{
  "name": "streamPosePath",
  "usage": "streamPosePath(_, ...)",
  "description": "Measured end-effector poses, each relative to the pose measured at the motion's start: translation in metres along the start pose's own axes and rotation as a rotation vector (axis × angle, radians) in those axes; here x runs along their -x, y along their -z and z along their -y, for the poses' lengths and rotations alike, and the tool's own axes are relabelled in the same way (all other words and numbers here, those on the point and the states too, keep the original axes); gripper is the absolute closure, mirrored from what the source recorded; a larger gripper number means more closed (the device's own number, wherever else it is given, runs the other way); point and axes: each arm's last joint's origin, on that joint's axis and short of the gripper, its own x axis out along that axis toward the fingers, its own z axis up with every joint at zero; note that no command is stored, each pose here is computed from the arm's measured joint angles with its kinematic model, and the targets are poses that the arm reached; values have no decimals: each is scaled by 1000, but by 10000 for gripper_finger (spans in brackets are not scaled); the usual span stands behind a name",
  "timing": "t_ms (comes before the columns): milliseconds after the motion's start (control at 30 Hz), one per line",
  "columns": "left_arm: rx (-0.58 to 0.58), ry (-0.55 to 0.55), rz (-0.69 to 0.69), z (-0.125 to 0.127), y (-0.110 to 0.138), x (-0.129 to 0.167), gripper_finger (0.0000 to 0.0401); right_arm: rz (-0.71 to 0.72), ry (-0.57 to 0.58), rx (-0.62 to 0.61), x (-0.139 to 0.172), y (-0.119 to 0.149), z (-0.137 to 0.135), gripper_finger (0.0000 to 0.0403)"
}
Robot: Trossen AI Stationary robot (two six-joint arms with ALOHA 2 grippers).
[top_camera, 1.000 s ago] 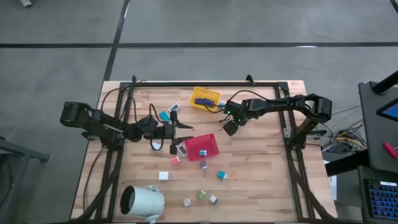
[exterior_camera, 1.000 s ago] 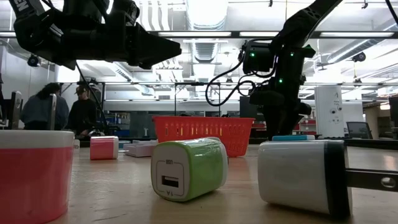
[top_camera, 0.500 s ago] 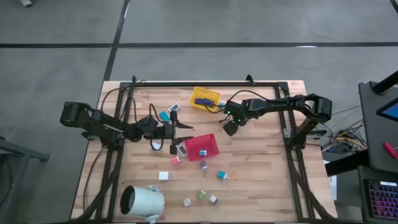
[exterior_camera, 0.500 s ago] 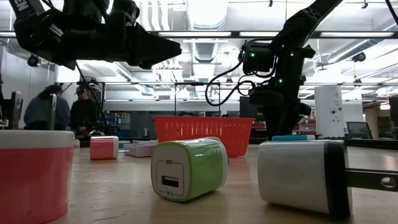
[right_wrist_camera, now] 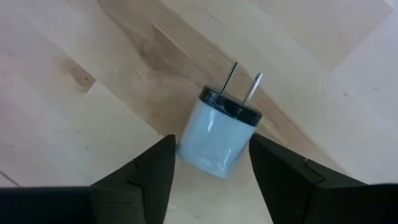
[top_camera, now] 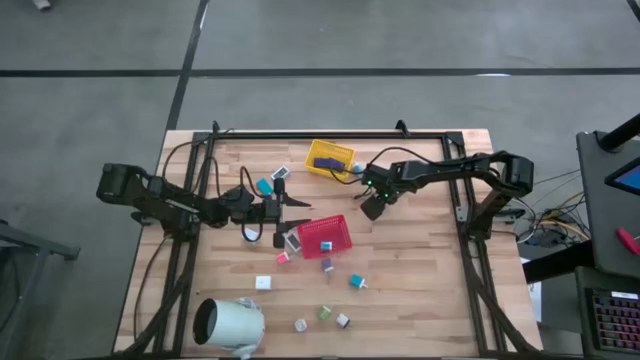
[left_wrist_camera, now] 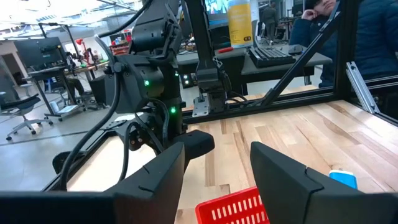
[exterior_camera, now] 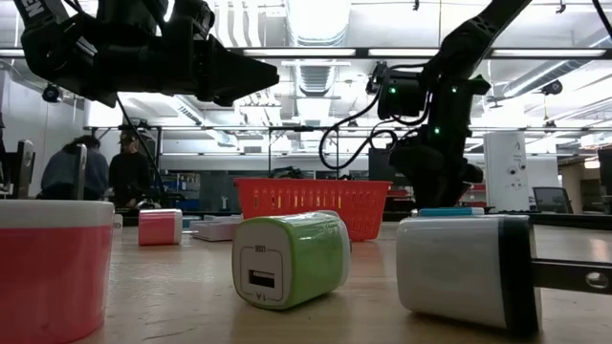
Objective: Pick & Place Office items
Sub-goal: Put the top white and black charger adapter into the red bin
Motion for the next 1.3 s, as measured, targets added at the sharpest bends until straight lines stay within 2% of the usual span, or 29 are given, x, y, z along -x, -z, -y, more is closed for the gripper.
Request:
streamPosePath(200, 0, 0, 0, 0, 0, 0, 215, 15, -7, 12, -6, 4, 2, 259)
streamPosePath(333, 0, 0, 0, 0, 0, 0, 215, 26, -11, 37, -6, 3, 2, 278)
streamPosePath(1100, 0, 4, -17, 1, 2, 0, 215, 59, 5, 210, -6, 8, -8, 278)
streamPosePath(1300, 0, 3, -16, 0, 2, 0, 215, 125, 12, 254, -5, 9, -19, 278)
